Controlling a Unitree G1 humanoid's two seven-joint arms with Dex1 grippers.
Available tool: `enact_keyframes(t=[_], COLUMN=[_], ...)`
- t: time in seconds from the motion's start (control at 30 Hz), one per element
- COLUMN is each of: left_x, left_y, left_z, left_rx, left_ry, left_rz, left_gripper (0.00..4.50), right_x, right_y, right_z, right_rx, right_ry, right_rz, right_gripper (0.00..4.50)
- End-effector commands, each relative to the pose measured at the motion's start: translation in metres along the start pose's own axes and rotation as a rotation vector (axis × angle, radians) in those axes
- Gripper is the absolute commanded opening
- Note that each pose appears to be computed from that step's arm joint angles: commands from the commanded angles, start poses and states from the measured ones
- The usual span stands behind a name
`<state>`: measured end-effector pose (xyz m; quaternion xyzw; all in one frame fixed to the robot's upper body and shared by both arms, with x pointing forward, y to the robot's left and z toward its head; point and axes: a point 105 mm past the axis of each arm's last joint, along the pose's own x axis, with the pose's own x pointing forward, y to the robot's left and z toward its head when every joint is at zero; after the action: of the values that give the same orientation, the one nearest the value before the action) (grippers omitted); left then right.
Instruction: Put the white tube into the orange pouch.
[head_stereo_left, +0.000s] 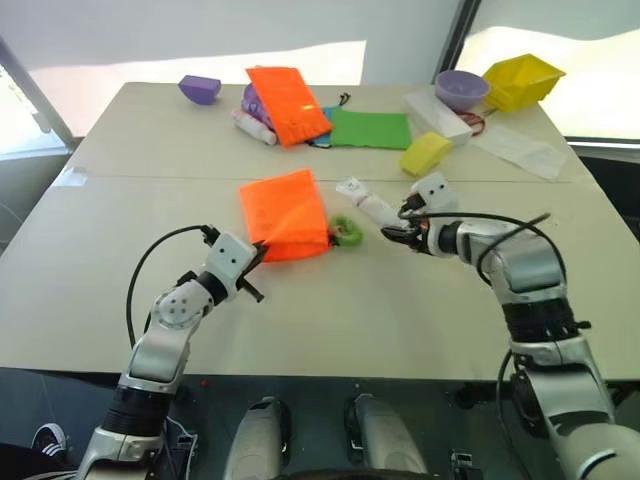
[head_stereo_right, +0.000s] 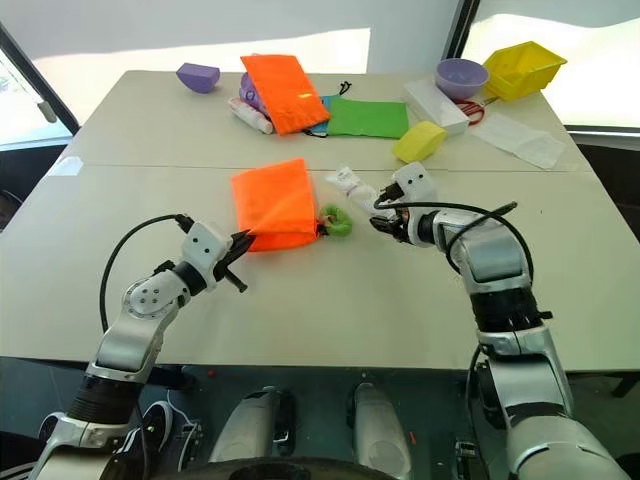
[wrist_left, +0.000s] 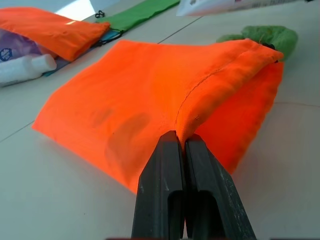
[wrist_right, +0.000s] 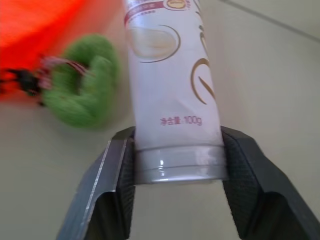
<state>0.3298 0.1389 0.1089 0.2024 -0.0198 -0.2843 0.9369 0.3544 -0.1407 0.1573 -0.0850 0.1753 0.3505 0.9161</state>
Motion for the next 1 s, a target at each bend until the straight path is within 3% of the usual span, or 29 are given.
enact_keyframes(t=[0.03, 0.13, 0.23, 0.47, 0.7, 1.0], left_x=[0.0, 0.0, 0.002, 0.002, 0.004, 0.006], left_y=[0.0, 0.001, 0.003, 0.003, -0.001, -0.012], left_z=[0.014, 0.016, 0.019, 0.02, 0.022, 0.024], left_rx=[0.027, 0.032, 0.041, 0.049, 0.056, 0.038], left_ry=[-0.047, -0.051, -0.057, -0.061, -0.069, -0.085], left_rz=[0.003, -0.004, -0.005, -0.017, -0.033, -0.059], left_gripper=[0.0, 0.0, 0.0, 0.0, 0.0, 0.0], right_x=[-0.034, -0.042, -0.033, 0.006, 0.009, 0.033], right_y=[0.052, 0.094, 0.104, 0.083, 0.073, 0.071], right_z=[0.013, -0.036, -0.054, -0.038, -0.044, -0.042], right_rx=[-0.069, -0.133, -0.152, -0.084, -0.062, 0.102], right_ry=[-0.08, 0.111, 0.151, 0.031, 0.06, 0.067], right_rz=[0.281, 0.442, 0.455, 0.242, 0.159, -0.067], right_gripper=[1.83, 1.83, 1.83, 1.83, 1.83, 1.83])
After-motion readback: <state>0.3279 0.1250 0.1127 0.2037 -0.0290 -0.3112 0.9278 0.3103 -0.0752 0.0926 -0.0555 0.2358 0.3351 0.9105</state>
